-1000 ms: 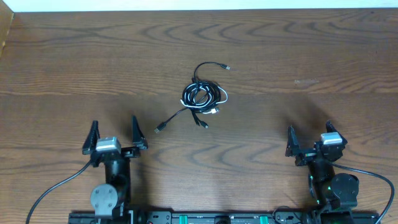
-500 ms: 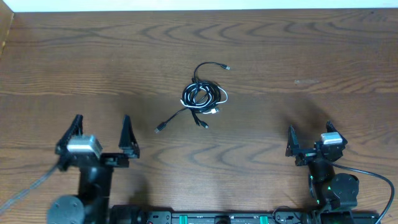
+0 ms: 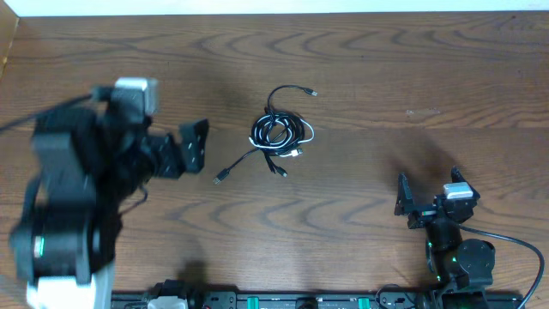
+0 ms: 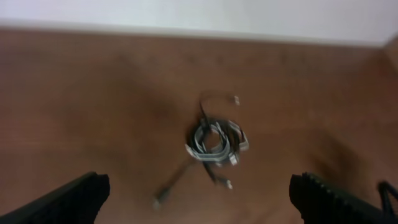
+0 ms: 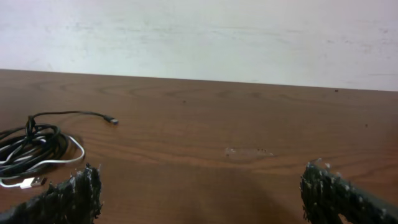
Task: Untangle cables
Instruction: 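Raise the left arm and move its gripper over the cable bundle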
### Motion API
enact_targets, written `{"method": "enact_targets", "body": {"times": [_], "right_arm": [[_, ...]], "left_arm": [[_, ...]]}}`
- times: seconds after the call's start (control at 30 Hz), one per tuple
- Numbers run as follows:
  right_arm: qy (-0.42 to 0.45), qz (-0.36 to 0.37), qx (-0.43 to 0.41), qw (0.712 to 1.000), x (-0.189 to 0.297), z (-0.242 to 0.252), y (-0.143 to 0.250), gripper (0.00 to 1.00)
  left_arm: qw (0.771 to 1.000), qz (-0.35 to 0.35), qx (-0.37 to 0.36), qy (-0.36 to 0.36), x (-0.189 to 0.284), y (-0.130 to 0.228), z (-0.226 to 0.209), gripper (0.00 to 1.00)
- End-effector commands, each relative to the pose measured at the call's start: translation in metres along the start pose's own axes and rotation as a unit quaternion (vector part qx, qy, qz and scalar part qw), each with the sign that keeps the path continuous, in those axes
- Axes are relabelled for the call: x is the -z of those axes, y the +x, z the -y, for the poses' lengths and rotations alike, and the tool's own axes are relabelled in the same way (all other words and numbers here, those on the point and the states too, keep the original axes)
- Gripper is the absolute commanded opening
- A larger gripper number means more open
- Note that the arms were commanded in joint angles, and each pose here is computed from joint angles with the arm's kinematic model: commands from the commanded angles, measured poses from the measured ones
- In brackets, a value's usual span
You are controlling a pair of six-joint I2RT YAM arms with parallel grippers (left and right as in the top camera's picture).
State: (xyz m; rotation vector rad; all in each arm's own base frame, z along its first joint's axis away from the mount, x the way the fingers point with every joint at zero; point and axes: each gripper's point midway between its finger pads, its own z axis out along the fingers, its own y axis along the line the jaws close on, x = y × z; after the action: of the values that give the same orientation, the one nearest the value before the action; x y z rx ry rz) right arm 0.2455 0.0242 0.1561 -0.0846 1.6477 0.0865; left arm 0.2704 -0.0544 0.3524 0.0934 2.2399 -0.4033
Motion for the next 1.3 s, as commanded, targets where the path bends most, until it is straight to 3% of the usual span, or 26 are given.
{"method": "enact_targets", "body": {"times": [0.0, 0.33, 0.37, 0.43, 0.47, 0.77, 1.07, 1.1, 1.17, 1.27], "right_arm": [[0.000, -0.001, 0.006, 1.000, 0.000, 0.000, 0.001, 0.99], [0.000, -0.001, 0.006, 1.000, 0.000, 0.000, 0.001, 0.99], [0.000, -0.001, 0.006, 1.000, 0.000, 0.000, 0.001, 0.99], [0.000, -0.001, 0.006, 1.000, 0.000, 0.000, 0.001, 0.99], [0.000, 0.000, 0.006, 1.000, 0.000, 0.000, 0.001, 0.99], [0.000, 0.000, 0.006, 1.000, 0.000, 0.000, 0.001, 0.99], [0.000, -0.001, 0.006, 1.000, 0.000, 0.000, 0.001, 0.99], [0.000, -0.001, 0.006, 1.000, 0.000, 0.000, 0.001, 0.99], [0.000, -0.001, 0.006, 1.000, 0.000, 0.000, 0.001, 0.99], [0.000, -0.001, 0.006, 1.000, 0.000, 0.000, 0.001, 0.99]], "left_arm": [[0.995, -0.081, 0.033, 0.049, -0.034, 0.013, 0.006, 0.98], [0.957, -0.263, 0.111, 0.048, -0.109, 0.067, -0.018, 0.98], [0.953, -0.274, 0.116, 0.047, -0.115, 0.071, -0.020, 0.93], [0.944, -0.301, 0.128, 0.044, -0.126, 0.082, -0.024, 0.25], [0.939, -0.312, 0.136, 0.042, -0.131, 0.086, -0.026, 0.08], [0.893, -0.403, 0.200, 0.019, -0.170, 0.131, -0.043, 0.08], [0.877, -0.430, 0.213, 0.014, -0.195, 0.149, -0.053, 0.09], [0.876, -0.432, 0.214, 0.014, -0.196, 0.150, -0.053, 0.22], [0.873, -0.436, 0.217, 0.013, -0.199, 0.152, -0.054, 0.57], [0.872, -0.439, 0.215, 0.013, -0.201, 0.154, -0.053, 0.79]]}}
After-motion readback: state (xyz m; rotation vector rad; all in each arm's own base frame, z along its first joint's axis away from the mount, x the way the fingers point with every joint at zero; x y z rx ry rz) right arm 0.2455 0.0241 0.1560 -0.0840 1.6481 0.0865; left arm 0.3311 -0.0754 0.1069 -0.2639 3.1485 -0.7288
